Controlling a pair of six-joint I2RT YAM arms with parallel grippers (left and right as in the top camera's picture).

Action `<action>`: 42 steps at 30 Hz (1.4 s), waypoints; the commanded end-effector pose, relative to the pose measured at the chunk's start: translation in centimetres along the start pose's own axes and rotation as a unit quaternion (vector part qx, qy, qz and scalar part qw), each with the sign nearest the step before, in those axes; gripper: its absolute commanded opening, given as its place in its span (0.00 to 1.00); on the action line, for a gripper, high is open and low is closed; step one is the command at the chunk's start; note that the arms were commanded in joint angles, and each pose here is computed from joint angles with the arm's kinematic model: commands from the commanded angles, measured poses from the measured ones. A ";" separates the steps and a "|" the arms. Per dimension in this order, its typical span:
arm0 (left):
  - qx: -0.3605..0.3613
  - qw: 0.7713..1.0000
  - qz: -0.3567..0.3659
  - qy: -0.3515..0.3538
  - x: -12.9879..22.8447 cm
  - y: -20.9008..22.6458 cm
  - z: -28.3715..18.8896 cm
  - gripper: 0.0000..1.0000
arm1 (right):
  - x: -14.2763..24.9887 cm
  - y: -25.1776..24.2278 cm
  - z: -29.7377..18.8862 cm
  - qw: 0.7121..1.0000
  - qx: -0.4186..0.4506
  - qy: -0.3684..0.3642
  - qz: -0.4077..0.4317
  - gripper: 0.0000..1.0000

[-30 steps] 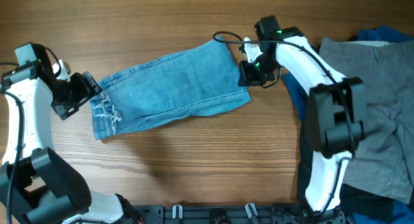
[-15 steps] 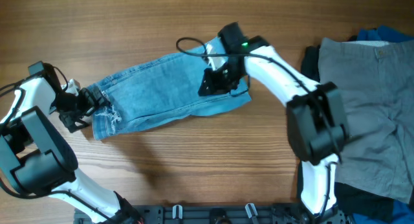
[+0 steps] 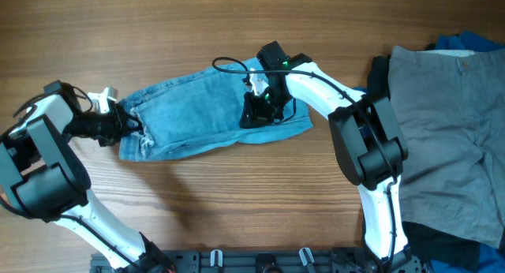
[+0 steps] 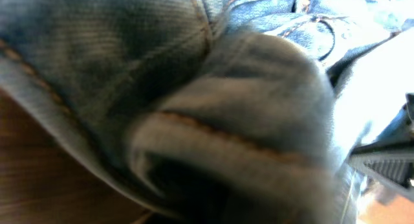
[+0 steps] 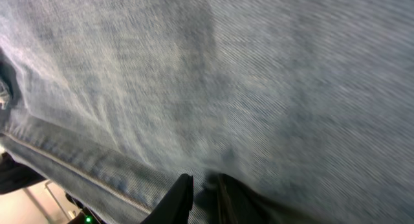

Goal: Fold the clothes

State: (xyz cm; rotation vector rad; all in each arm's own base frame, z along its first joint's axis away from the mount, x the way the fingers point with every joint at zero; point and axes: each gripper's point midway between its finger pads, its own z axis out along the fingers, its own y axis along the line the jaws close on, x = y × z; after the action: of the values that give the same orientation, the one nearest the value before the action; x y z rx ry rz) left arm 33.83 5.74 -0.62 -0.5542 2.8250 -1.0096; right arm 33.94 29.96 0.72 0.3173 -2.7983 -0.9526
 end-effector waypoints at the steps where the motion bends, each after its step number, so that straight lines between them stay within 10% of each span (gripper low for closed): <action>1: -0.057 0.991 -0.052 0.105 5.2 3.5 2.8 0.04 | 0.1 -0.8 0.9 1.000 0.013 0.008 0.009 0.14; 13: -0.152 0.988 -0.022 0.031 -0.3 -6.1 -12.9 0.04 | -0.8 2.6 -4.7 0.998 -0.028 -0.042 -0.028 0.14; 23: -0.221 0.969 0.081 0.068 1.7 -12.4 -9.1 0.04 | -1.3 6.8 -3.6 0.990 -0.098 -0.050 -0.084 0.11; 35: -0.227 0.966 0.108 0.054 4.2 -15.7 -10.8 0.04 | 1.9 8.4 8.6 0.997 -0.003 -0.007 -0.082 0.08; 42: -0.228 0.963 0.143 -0.018 5.2 -17.8 -14.5 0.04 | -1.4 10.9 1.1 0.989 -0.055 -0.075 -0.113 0.08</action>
State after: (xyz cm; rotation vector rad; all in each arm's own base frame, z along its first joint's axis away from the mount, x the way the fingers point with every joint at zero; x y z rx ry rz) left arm 31.77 -0.15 19.28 -0.1907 3.0894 -0.3096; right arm 29.40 41.54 1.61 0.6098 -2.7822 -1.1223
